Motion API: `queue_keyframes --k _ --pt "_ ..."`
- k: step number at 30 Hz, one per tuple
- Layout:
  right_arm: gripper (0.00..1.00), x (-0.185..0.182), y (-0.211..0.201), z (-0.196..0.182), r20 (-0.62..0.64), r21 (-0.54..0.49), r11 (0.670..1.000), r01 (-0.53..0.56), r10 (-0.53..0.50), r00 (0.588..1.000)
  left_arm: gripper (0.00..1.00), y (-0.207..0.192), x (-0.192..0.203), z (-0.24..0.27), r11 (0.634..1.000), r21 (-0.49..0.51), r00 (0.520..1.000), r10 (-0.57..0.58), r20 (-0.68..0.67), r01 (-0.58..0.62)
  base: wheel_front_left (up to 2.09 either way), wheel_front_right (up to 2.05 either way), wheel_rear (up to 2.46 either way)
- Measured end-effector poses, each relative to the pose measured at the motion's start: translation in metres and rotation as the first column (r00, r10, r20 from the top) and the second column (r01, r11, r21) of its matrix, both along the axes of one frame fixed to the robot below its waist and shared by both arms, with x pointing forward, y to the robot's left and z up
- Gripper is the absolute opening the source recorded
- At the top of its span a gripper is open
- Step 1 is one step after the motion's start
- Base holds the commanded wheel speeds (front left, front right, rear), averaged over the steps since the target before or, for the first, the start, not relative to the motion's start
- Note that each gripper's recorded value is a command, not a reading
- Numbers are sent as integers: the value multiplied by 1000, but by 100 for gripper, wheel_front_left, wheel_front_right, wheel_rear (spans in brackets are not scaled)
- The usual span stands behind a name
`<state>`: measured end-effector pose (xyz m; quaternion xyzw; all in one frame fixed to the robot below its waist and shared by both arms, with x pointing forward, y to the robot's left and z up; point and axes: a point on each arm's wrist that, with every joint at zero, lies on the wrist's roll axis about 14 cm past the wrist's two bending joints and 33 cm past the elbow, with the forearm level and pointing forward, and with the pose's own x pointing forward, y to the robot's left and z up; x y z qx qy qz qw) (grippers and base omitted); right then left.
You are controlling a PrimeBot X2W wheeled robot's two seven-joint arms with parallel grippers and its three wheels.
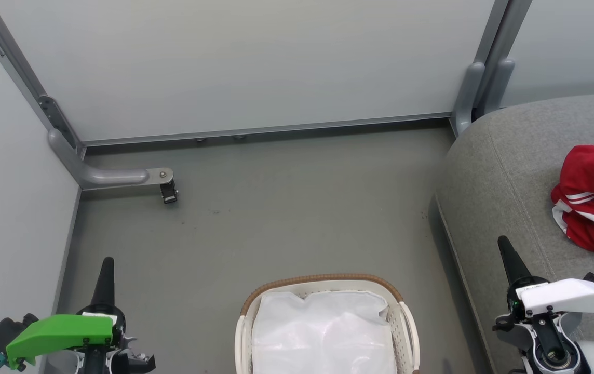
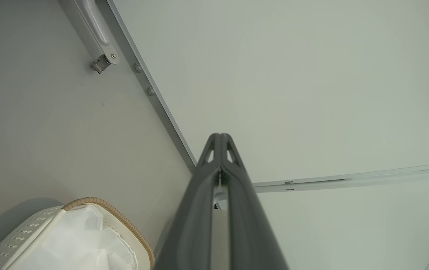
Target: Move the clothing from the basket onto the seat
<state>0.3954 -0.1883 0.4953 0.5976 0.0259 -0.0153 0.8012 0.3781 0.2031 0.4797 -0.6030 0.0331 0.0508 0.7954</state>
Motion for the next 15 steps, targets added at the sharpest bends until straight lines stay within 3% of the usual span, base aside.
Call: queue_keyframes --k 15 --pt "0 -2 -4 8 25 120 993 3 -6 1000 0 -2 4 12 993 -114 999 -7 44 12 0 0 0"
